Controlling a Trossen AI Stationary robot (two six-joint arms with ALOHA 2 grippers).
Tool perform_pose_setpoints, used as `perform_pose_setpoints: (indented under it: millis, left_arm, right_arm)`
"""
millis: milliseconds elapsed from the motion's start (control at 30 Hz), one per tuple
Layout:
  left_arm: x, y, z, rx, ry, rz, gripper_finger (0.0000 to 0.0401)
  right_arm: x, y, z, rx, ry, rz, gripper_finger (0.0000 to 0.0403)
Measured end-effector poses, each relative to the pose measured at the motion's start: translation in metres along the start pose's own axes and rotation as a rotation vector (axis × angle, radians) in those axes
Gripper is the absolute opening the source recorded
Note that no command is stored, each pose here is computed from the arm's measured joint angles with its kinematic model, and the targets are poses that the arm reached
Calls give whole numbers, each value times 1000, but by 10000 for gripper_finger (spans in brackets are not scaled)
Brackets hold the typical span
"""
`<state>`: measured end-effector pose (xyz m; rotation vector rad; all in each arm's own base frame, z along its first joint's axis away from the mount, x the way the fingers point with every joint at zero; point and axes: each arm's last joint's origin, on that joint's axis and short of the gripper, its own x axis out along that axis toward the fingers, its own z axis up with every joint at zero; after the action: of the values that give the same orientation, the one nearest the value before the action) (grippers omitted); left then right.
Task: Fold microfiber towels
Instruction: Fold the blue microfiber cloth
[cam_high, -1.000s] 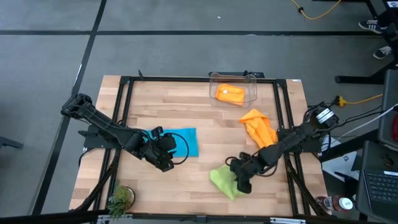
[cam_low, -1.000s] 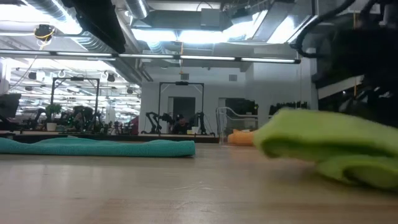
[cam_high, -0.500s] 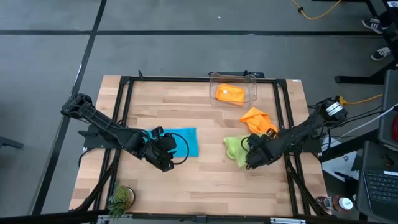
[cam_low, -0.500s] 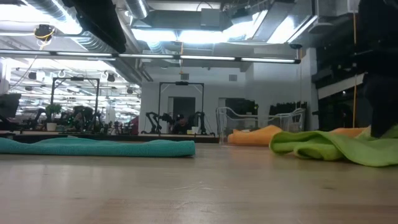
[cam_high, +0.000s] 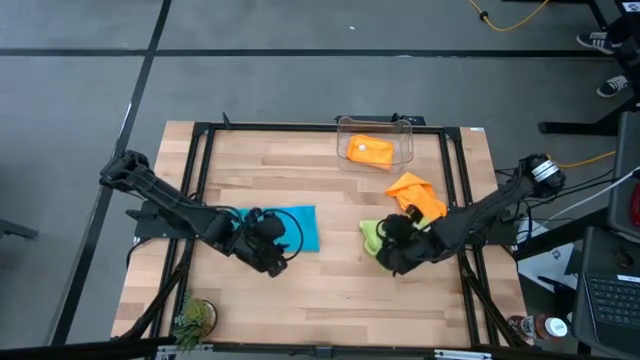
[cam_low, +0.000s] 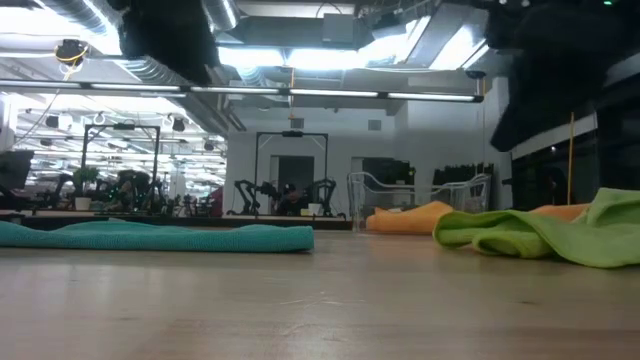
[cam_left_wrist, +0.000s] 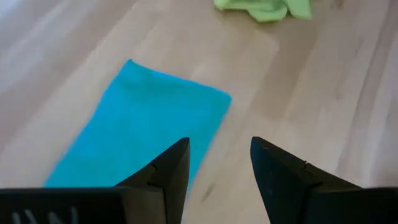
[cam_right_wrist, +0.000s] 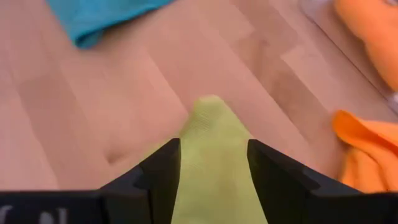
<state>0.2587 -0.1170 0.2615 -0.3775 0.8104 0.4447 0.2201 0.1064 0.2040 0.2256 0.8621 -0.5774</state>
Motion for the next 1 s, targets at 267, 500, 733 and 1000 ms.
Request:
perform_pose_setpoints:
  millis: [267,500,733,1000]
  left_arm:
    - [55,11,-30,-37,-37,229,162]
    - [98,17,-65,-294,-147,390,162]
    - [120,14,-91,-303,-366,477,162]
    - [151,20,-117,-262,-392,553,162]
  right_arm:
    - [2,-2,7,-5,-61,-25,189]
    - [2,-3,6,-13,-35,-19,189]
    - [2,-3,5,-19,-30,-24,189]
    - [2,-4,4,-28,-24,-33,189]
